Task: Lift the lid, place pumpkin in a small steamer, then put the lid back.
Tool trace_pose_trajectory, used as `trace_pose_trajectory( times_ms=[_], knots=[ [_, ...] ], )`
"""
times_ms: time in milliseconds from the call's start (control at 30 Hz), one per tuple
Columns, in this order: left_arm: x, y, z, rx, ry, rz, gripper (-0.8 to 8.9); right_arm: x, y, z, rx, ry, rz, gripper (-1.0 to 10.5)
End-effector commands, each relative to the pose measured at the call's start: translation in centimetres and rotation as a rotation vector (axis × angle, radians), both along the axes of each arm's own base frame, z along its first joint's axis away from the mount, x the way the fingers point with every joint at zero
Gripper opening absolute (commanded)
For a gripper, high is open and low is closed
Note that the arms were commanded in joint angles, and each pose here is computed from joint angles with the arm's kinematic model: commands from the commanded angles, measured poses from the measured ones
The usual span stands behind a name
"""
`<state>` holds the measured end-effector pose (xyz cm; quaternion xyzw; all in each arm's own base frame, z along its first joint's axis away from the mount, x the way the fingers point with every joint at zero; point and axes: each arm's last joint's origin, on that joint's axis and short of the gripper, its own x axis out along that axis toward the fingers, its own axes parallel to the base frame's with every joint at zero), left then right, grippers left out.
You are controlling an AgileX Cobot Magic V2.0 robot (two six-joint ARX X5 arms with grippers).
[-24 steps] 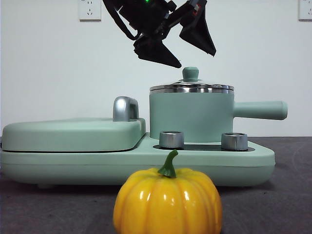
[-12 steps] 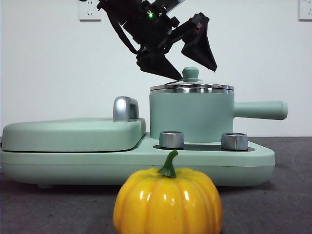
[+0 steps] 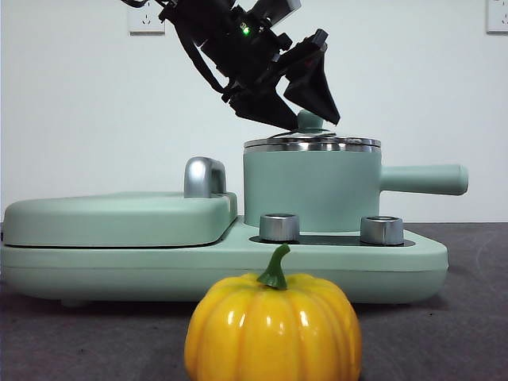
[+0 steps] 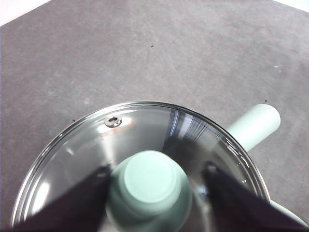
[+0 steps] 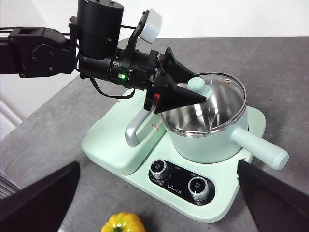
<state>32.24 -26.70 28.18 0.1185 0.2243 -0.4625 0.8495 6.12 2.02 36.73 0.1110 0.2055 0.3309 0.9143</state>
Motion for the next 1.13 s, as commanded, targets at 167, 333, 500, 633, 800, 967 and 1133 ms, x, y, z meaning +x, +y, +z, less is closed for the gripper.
trace_pose_trajectory(
  times_ms=[167,333,500,633,800,967,1133],
  knots=[
    [0.5,-0.5,0.1,-0.010,-0.028,0.000,1.02,-0.1,0.0,0.4,-0.001,-0.018,0.007,5.2],
    [0.6,-0.6,0.3,-0.021,-0.041,0.001,0.81,-0.1,0.0,0.4,-0.001,-0.019,0.007,5.2],
    [0.4,-0.4,1.3,-0.041,-0.066,0.001,0.82,-0.1,0.0,0.4,-0.001,-0.019,0.007,5.2],
    [0.1,-0.1,3.0,-0.069,-0.075,0.010,0.82,-0.1,0.0,0.4,-0.001,-0.019,0.007,5.2],
    [-0.8,0.8,5.4,-0.110,-0.079,0.029,0.82,-0.1,0.0,0.4,-0.001,-0.018,0.007,5.2],
    [-2.0,2.6,7.5,-0.106,-0.077,0.045,0.82,-0.1,0.0,0.4,0.021,0.003,-0.001,5.2],
    [-3.1,4.7,8.7,-0.070,-0.036,0.073,0.82,0.2,0.1,0.3,0.055,0.045,0.026,5.1]
  ],
)
